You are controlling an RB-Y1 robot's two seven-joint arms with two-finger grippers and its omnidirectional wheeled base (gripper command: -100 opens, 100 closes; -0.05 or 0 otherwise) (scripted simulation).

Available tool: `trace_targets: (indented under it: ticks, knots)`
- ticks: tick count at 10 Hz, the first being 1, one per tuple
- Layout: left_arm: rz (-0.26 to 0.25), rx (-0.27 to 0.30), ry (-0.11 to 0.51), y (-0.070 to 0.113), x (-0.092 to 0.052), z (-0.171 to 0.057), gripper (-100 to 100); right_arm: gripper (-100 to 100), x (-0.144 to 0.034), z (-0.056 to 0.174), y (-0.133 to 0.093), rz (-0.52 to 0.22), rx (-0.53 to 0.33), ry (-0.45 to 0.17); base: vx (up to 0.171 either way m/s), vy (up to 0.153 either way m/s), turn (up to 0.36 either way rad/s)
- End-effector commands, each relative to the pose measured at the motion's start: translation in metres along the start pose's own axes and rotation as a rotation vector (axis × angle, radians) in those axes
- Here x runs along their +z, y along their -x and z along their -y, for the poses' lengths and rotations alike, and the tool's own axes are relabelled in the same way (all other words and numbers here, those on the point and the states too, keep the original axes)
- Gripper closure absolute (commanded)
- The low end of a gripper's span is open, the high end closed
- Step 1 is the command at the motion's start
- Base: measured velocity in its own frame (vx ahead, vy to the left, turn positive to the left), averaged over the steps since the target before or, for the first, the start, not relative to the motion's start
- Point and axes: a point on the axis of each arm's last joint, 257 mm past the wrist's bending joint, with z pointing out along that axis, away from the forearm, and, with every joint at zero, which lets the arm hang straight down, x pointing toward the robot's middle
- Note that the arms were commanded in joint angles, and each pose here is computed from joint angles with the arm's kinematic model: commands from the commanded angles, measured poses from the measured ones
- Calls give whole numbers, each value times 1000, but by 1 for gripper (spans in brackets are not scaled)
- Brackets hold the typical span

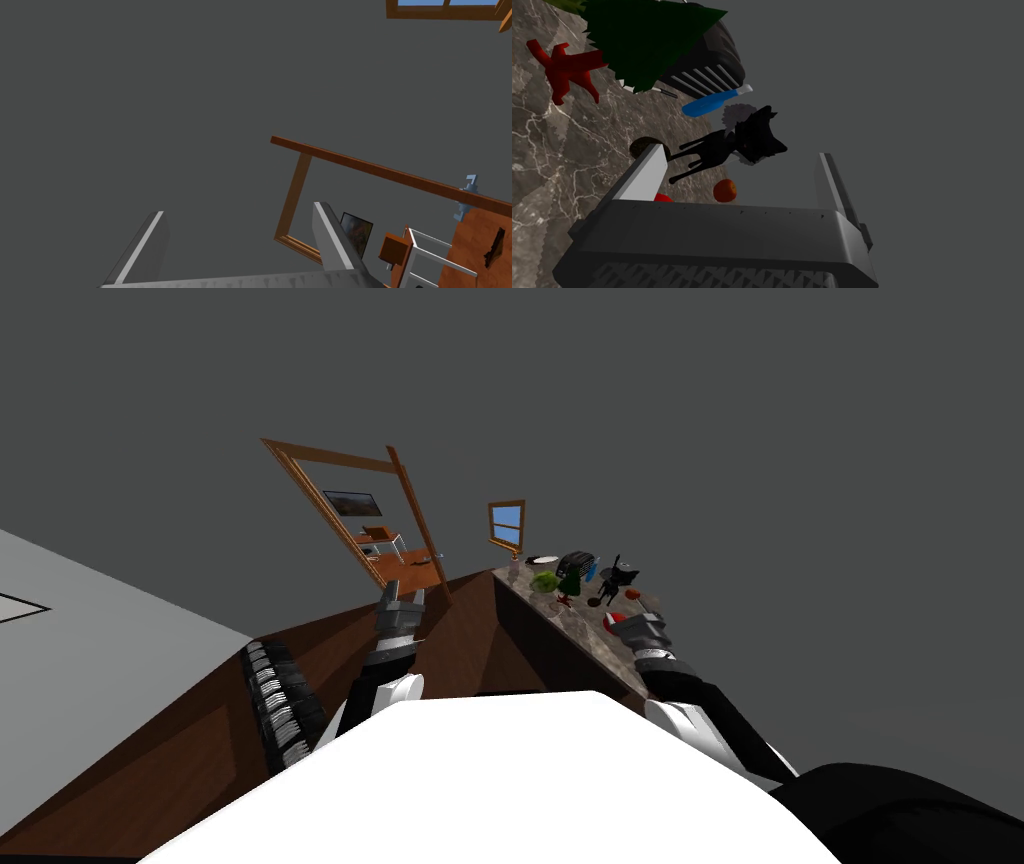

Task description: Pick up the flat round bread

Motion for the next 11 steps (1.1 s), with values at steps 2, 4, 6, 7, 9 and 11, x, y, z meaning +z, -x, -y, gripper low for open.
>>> trace_targets:
  ticks: [2,4,6,7,9,11]
  knots:
    - [0,0,0,0,0,0,0,-100,-10,12,28,78,68,-73,34,25,105]
    - [0,0,0,0,0,0,0,-100,-19,22,49,139,111,-130,41,21,112]
    - [0,0,0,0,0,0,0,-100,-29,30,68,197,158,-176,50,17,142]
    - [0,0,0,0,0,0,0,-100,-31,35,70,210,163,-195,60,14,73]
    - [0,0,0,0,0,0,0,-100,-43,42,88,270,214,-238,34,9,69]
    - [0,0,0,0,0,0,0,-100,-58,53,107,339,263,-291,64,13,143]
